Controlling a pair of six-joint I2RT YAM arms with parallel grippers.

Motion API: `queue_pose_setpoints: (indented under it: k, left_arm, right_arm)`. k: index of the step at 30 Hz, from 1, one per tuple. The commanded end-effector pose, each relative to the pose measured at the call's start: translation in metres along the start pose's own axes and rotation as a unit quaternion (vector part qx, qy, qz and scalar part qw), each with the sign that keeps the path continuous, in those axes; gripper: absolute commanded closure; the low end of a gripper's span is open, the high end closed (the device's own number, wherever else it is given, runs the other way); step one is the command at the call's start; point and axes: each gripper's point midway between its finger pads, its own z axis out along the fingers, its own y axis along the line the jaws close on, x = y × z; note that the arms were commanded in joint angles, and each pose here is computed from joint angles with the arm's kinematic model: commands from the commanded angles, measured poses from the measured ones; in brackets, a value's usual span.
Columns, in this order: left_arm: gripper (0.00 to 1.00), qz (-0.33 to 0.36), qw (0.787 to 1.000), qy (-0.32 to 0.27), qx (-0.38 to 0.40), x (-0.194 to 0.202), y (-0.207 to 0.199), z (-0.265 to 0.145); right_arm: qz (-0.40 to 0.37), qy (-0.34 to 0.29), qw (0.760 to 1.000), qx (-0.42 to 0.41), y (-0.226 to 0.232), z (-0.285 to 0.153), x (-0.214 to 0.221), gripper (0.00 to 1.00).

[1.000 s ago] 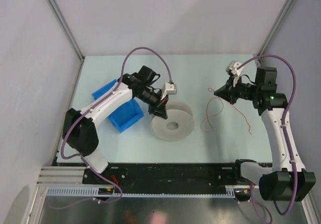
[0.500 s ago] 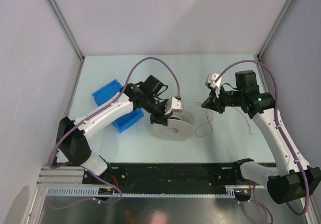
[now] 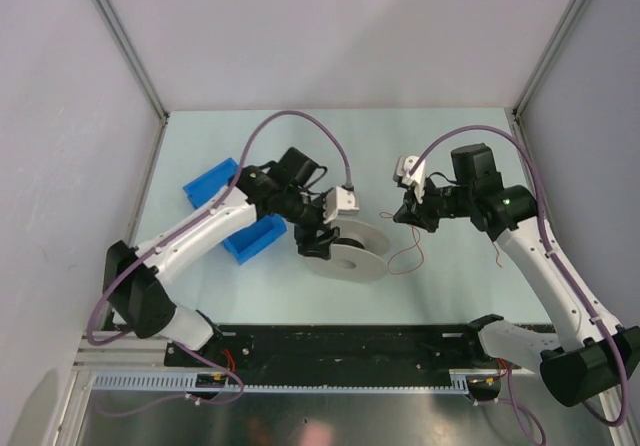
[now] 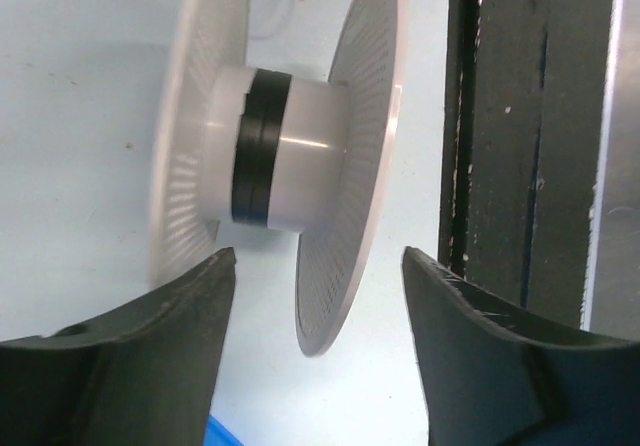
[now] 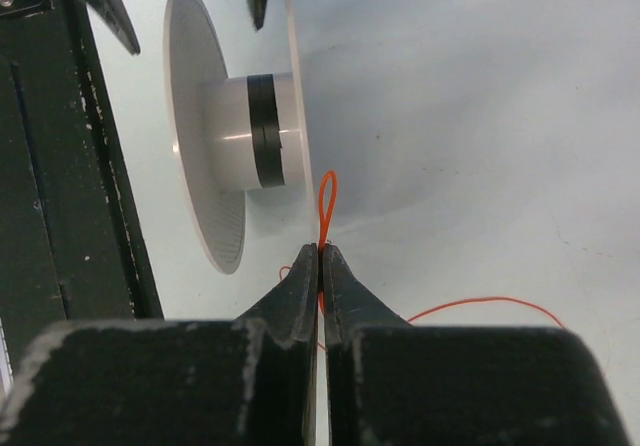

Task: Wrap the cables

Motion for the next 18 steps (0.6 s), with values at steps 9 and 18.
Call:
queue_pose_setpoints:
  k: [9, 18]
  left_arm:
    - [0.19, 0.099, 0.971, -0.206, -0.064, -0.063, 0.033, -0.106]
    - [0.2, 0.18, 0.955, -0.226, -0.071, -0.065, 0.045, -0.071]
  right_arm:
    - [-0.012, -0.011, 1.0, 0.01, 0.019, 0.02, -0.027, 1.0]
    - [-0.059, -0.028, 0.997, 0.033, 0.039, 0.051, -0.016, 1.0]
